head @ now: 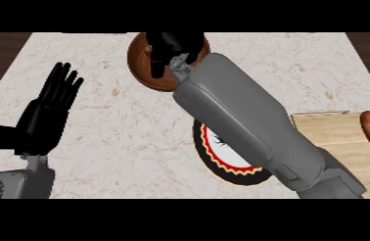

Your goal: Pick the croissant from the plate and place it in the bowl

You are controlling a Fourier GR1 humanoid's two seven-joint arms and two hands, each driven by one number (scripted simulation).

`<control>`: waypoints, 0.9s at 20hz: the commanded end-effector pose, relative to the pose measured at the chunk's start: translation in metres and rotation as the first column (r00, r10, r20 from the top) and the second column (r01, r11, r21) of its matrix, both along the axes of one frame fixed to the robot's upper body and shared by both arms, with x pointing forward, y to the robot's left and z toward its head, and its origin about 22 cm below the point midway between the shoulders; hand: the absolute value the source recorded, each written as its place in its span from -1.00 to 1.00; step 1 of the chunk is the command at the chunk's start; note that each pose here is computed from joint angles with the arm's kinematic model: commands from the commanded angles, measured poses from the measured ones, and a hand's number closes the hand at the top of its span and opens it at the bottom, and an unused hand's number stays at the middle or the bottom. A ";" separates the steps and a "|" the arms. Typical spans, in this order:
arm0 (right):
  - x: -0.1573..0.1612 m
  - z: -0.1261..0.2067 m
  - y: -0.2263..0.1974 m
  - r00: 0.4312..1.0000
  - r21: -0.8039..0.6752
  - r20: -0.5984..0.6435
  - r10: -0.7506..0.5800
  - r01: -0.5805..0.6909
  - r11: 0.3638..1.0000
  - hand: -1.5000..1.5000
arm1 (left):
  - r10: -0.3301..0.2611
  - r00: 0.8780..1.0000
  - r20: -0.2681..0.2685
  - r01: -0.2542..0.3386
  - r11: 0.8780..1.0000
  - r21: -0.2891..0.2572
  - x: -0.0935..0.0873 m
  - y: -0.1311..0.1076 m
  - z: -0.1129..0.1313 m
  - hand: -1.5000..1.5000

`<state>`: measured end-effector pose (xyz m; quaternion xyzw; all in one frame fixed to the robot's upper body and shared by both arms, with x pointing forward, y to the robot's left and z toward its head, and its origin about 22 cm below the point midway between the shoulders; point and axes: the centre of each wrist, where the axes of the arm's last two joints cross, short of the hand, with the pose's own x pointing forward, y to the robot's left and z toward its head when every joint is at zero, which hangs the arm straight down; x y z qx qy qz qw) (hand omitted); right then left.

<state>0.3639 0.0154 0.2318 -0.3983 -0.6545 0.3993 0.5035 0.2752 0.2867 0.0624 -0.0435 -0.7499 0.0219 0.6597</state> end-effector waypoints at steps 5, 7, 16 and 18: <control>0.059 -0.009 -0.027 1.000 0.111 0.006 -0.030 0.029 0.993 1.00 | -0.003 1.000 0.007 0.003 1.000 -0.002 -0.001 0.005 0.000 0.00; 0.072 -0.036 -0.045 1.000 0.072 -0.015 -0.019 0.020 0.997 1.00 | -0.021 1.000 0.012 0.021 1.000 0.000 0.013 -0.009 0.008 0.00; 0.096 -0.066 -0.076 0.977 -0.029 -0.185 -0.103 0.099 0.995 1.00 | -0.060 0.997 0.038 0.060 0.998 -0.005 0.009 -0.010 -0.004 0.00; 0.090 -0.086 -0.064 0.953 0.064 -0.258 -0.160 0.182 0.981 1.00 | -0.077 0.996 0.042 0.077 0.997 -0.003 0.018 -0.026 0.013 0.00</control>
